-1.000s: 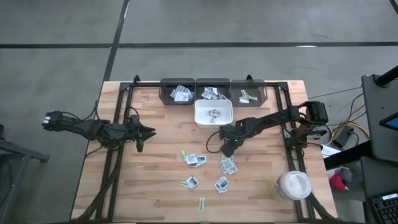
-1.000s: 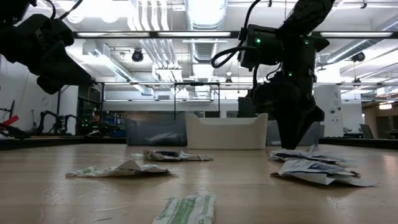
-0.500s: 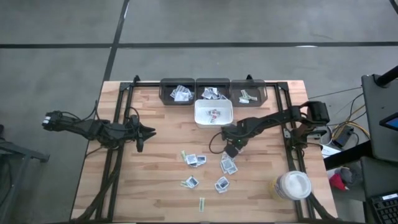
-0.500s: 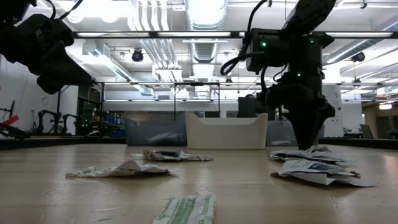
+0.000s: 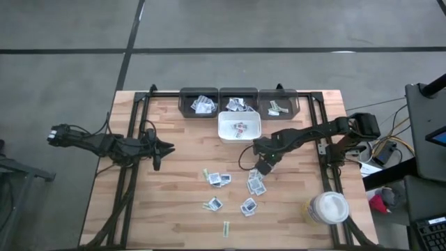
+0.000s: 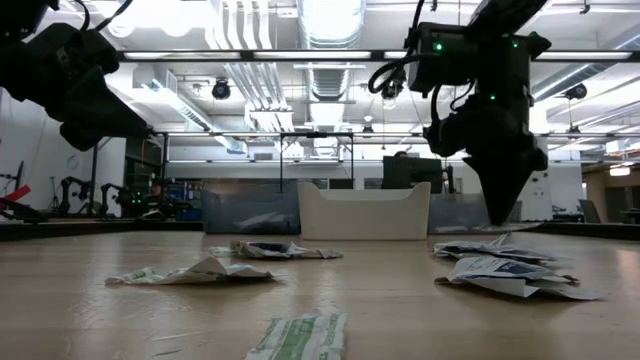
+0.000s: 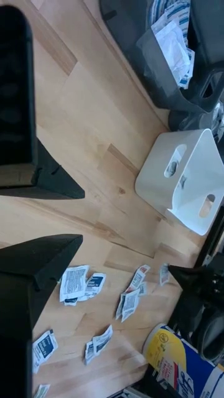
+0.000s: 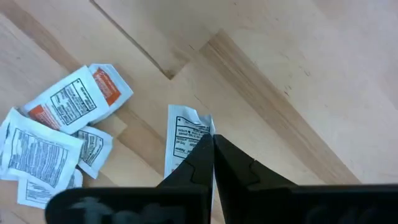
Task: Pick & Place First Aid Supplies
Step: Put the orange ointment pack into the white bin
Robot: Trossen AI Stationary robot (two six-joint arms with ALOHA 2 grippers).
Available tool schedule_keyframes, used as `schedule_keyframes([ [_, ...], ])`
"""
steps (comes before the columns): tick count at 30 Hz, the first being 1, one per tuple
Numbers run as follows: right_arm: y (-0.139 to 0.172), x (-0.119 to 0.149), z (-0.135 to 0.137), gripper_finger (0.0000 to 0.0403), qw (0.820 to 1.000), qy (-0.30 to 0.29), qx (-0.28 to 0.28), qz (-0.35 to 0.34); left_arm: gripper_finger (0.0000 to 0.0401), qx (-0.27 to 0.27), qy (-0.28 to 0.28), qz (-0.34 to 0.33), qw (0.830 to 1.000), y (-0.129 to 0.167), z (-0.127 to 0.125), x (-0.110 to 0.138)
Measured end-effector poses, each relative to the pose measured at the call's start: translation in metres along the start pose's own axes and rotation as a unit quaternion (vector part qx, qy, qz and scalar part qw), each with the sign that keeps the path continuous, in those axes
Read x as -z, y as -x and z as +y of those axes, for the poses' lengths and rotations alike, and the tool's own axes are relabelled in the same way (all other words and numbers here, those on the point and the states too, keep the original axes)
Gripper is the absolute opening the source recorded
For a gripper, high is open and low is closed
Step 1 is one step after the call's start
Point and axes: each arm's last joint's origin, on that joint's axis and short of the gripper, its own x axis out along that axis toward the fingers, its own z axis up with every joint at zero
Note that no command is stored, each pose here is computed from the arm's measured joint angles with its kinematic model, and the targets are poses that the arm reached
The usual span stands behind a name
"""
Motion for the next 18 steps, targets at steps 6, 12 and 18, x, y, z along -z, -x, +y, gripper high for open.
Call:
schedule_keyframes([
  [6, 0.009, -0.003, 0.008, 0.0008, 0.995, 0.065, -0.077, -0.014, 0.0094, 0.0, 0.0, 0.0, 1.0, 0.0, 0.0, 0.0],
  [12, 0.027, -0.022, 0.032, 0.0008, 0.944, 0.195, -0.229, -0.133, 0.0094, -0.001, -0.001, 0.001, 1.0, 0.0, 0.0, 0.0],
  [18, 0.046, -0.042, 0.042, 0.0008, 0.883, 0.252, -0.303, -0.256, 0.0094, -0.001, -0.001, 0.002, 1.0, 0.0, 0.0, 0.0],
])
